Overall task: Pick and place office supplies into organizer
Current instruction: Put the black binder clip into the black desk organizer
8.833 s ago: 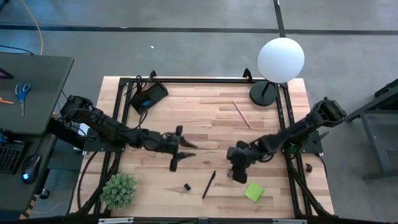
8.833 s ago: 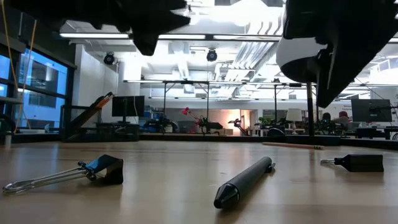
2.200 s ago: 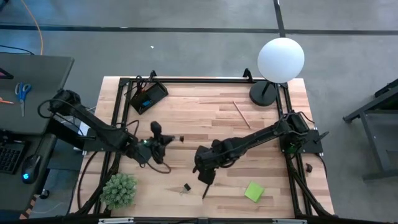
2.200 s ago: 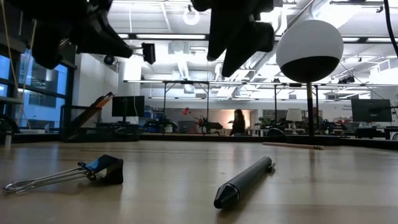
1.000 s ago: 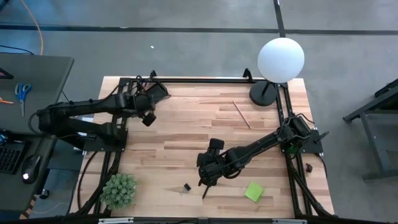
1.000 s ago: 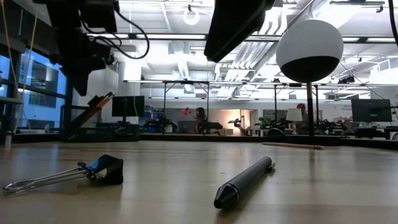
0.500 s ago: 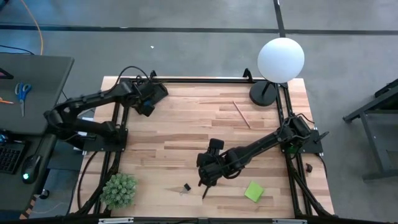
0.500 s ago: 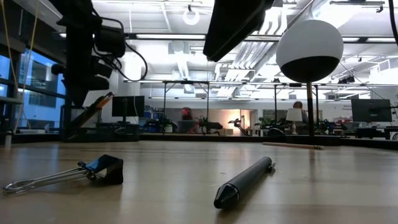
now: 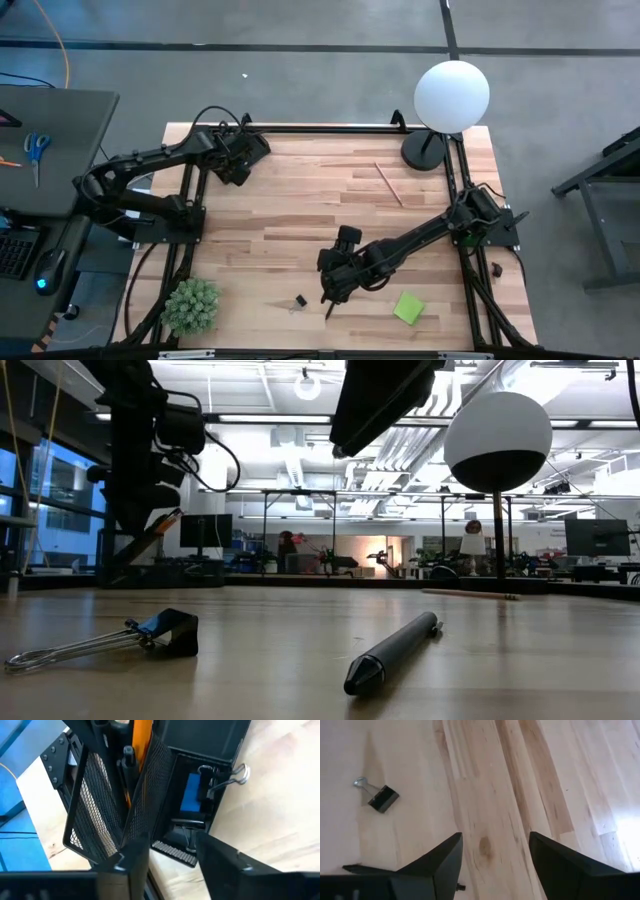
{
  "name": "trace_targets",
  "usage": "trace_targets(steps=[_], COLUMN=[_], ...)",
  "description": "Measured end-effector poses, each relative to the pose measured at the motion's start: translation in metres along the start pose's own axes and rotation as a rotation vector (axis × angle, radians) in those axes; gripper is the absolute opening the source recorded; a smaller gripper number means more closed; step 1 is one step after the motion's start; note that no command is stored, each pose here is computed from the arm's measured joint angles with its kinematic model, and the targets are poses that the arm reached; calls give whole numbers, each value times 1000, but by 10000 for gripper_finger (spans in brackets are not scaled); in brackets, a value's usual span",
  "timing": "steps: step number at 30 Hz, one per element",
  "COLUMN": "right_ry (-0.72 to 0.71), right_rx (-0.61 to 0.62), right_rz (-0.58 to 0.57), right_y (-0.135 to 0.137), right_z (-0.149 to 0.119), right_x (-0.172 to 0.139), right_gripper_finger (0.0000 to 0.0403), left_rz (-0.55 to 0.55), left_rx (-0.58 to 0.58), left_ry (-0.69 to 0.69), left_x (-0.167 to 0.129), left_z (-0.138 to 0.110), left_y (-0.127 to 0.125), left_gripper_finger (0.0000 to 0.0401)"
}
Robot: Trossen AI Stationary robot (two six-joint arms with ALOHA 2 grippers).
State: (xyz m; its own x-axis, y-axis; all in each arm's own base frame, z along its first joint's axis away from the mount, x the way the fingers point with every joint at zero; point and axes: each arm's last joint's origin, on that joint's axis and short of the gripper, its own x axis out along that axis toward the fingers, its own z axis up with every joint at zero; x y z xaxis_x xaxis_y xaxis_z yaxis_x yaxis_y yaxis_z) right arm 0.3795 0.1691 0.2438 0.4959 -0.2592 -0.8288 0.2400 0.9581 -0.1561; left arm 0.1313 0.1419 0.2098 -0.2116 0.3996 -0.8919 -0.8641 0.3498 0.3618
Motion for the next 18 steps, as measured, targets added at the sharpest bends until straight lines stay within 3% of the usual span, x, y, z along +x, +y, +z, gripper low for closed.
trace_targets(steps=[4, 9, 12, 16, 18], right_ry=[0, -3, -7, -8, -9], right_rx=[-1, 1, 0, -1, -1], right_rz=[1, -3, -10, -12, -12], right_y=[1, 1, 0, 0, 0], right_z=[0, 0, 0, 0, 0], right_x=[0, 0, 0, 0, 0], right_gripper_finger=[220, 220, 220, 220, 220], left_rz=[1, -19, -85, -245, -276], left_rx=[14, 43, 63, 200, 272], left_ry=[-4, 1, -21, -113, -174], left_x=[0, 0, -2, -13, -18], left_z=[0, 0, 2, 3, 2], left_y=[0, -1, -7, -30, -42], left_gripper_finger=[178, 180, 169, 147, 133])
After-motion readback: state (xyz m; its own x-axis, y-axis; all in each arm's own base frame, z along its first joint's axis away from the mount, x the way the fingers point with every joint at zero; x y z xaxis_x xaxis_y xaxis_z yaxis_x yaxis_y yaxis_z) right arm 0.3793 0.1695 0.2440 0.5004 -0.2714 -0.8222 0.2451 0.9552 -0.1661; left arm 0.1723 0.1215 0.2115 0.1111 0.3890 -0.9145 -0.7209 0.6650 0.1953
